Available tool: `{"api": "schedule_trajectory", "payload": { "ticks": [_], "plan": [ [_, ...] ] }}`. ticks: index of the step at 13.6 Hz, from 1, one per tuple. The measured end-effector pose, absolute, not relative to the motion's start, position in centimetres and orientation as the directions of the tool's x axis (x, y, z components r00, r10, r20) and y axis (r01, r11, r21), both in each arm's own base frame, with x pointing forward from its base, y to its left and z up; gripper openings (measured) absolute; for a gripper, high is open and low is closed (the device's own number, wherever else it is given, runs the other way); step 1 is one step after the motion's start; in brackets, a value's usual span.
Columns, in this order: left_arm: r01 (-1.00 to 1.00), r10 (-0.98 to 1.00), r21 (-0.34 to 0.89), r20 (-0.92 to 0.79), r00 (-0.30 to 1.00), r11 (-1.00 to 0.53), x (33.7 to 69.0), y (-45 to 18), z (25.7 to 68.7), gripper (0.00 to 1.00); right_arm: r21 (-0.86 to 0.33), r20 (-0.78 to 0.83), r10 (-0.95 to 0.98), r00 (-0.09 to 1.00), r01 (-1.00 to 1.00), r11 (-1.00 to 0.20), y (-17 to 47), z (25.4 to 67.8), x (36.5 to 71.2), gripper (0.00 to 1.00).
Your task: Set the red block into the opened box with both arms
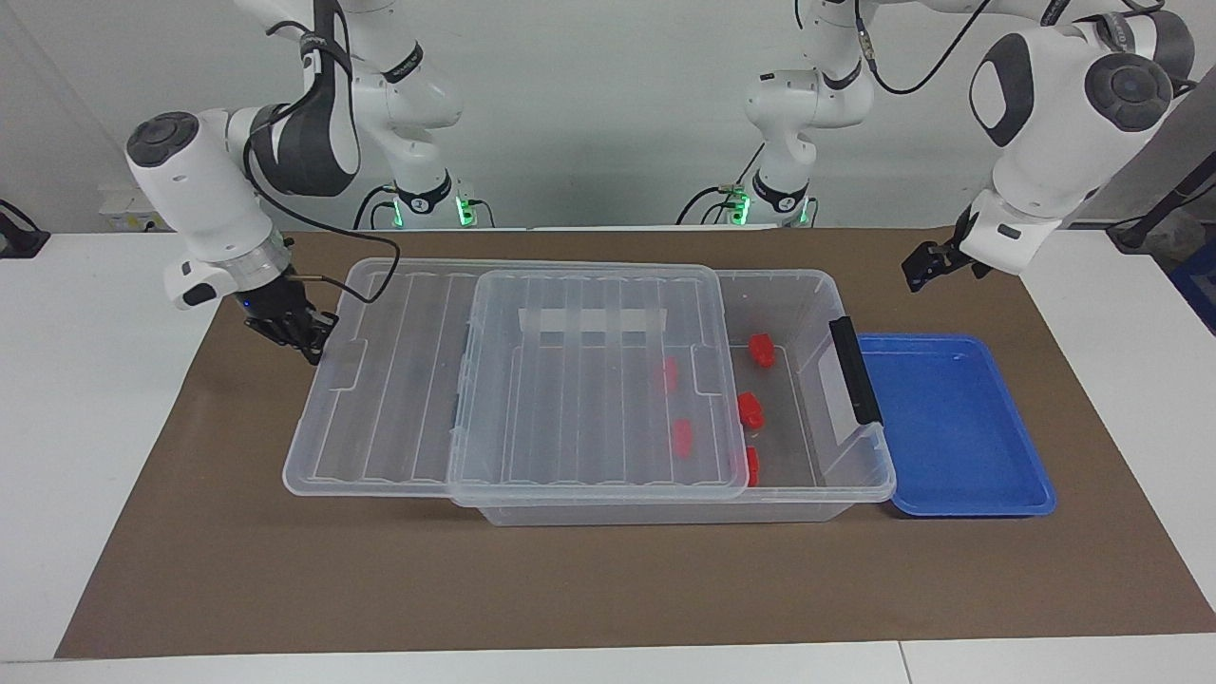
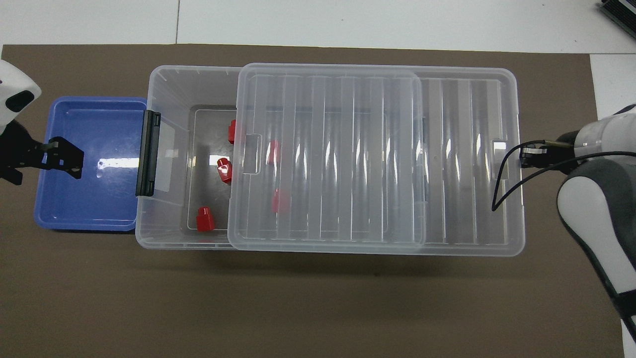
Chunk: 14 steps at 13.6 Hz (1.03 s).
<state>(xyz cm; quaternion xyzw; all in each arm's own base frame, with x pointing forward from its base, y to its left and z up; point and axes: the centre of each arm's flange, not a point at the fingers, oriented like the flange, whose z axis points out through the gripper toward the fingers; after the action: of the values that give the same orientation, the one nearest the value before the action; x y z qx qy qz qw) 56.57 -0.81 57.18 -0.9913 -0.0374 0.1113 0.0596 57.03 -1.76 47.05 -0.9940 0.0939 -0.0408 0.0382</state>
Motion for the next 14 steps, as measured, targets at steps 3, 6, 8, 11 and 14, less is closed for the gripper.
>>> {"api": "schedule_trajectory", "payload": {
  "ticks": [3, 6, 8, 11, 14],
  "plan": [
    [0.018, 0.045, -0.111, -0.239, 0.970, -0.994, 55.1, 0.7, 58.3, 1.00, -0.091, 0.072, -0.139, 0.988, -0.132, -0.987, 3.0, 47.1, 57.0, 0.01],
    [0.032, 0.055, -0.107, -0.215, 0.975, -0.994, 54.3, 2.1, 57.2, 1.00, -0.095, 0.067, -0.119, 0.991, -0.113, -0.989, 7.4, 47.1, 56.6, 0.01],
    [0.031, 0.052, -0.105, -0.204, 0.978, -0.994, 54.4, 2.5, 56.5, 1.00, -0.095, 0.067, -0.090, 0.994, -0.083, -0.992, 9.5, 47.1, 56.3, 0.01],
    [-0.025, -0.004, -0.090, -0.219, 0.976, -0.996, 54.7, 3.7, 55.6, 1.00, -0.097, 0.076, -0.066, 0.995, -0.059, -0.994, 10.8, 47.2, 56.1, 0.01],
    [-0.070, -0.052, -0.076, -0.223, 0.973, -0.995, 54.8, 5.0, 56.0, 1.00, -0.100, 0.090, -0.039, 0.995, -0.030, -0.995, 12.5, 47.2, 55.9, 0.01]
  ]
}}
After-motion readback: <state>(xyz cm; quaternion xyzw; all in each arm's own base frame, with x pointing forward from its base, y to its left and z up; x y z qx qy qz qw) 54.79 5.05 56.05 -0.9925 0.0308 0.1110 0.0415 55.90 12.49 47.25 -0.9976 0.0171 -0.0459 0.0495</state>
